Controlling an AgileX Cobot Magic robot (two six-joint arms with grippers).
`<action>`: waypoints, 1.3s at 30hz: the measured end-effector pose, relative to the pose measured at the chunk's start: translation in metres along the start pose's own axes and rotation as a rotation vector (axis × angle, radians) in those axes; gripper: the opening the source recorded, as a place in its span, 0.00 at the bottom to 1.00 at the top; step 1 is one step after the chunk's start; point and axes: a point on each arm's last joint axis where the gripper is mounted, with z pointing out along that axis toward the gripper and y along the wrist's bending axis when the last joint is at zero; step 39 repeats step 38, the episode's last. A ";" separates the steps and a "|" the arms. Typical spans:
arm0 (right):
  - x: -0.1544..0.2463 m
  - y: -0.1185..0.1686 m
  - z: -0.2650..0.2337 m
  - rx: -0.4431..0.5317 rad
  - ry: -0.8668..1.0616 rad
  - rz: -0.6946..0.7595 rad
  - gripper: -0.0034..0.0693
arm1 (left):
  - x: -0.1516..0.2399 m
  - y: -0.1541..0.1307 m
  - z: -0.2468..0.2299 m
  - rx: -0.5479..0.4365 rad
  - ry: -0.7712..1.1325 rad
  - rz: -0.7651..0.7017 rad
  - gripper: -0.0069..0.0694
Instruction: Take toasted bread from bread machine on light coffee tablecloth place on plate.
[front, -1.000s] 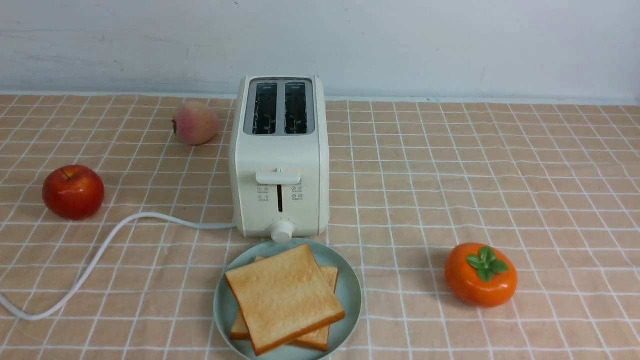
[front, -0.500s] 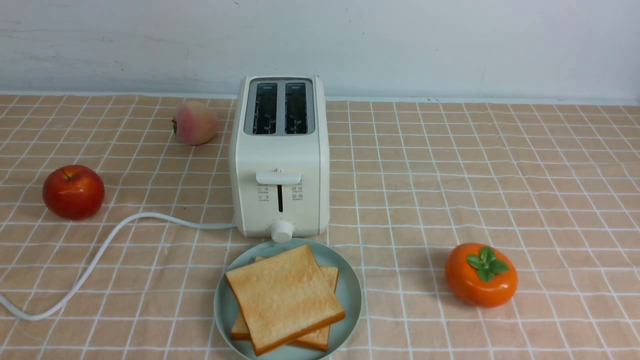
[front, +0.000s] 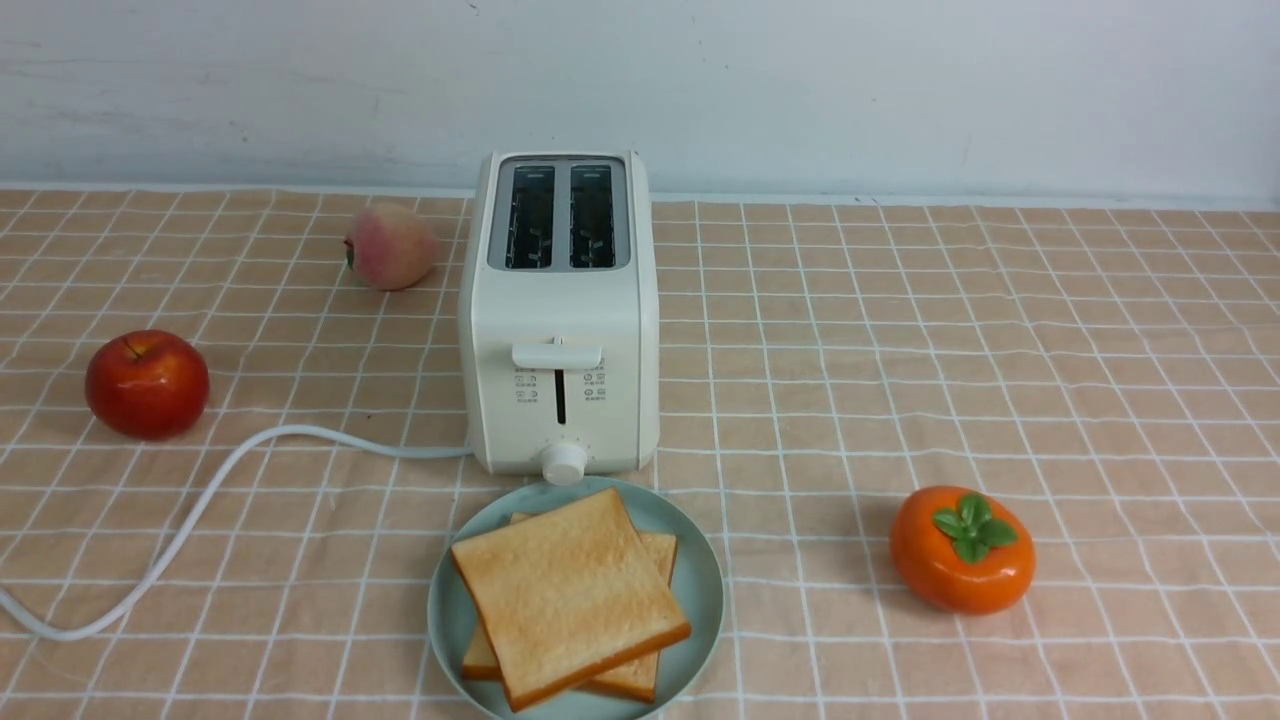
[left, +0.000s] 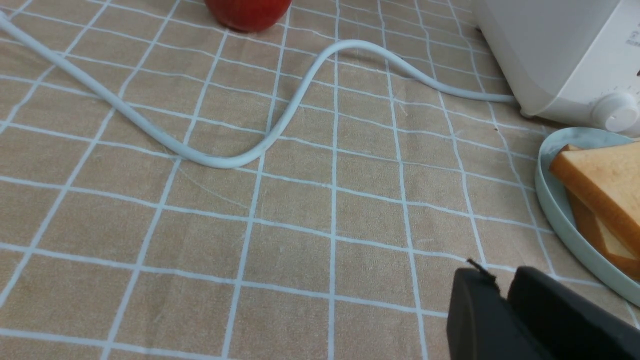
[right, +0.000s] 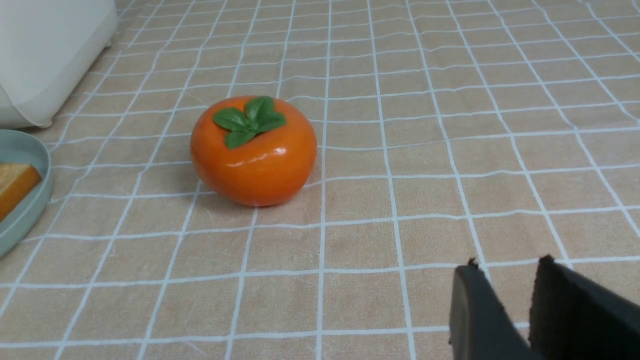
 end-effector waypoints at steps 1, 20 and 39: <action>0.000 0.000 0.000 0.000 0.000 0.000 0.30 | 0.000 0.000 0.000 0.000 0.000 0.000 0.21; 0.000 0.000 0.000 0.000 0.000 -0.001 0.33 | 0.000 0.000 0.000 0.000 0.000 0.000 0.23; 0.000 0.000 0.000 0.000 0.000 -0.001 0.34 | 0.000 0.000 0.000 0.000 0.000 0.000 0.25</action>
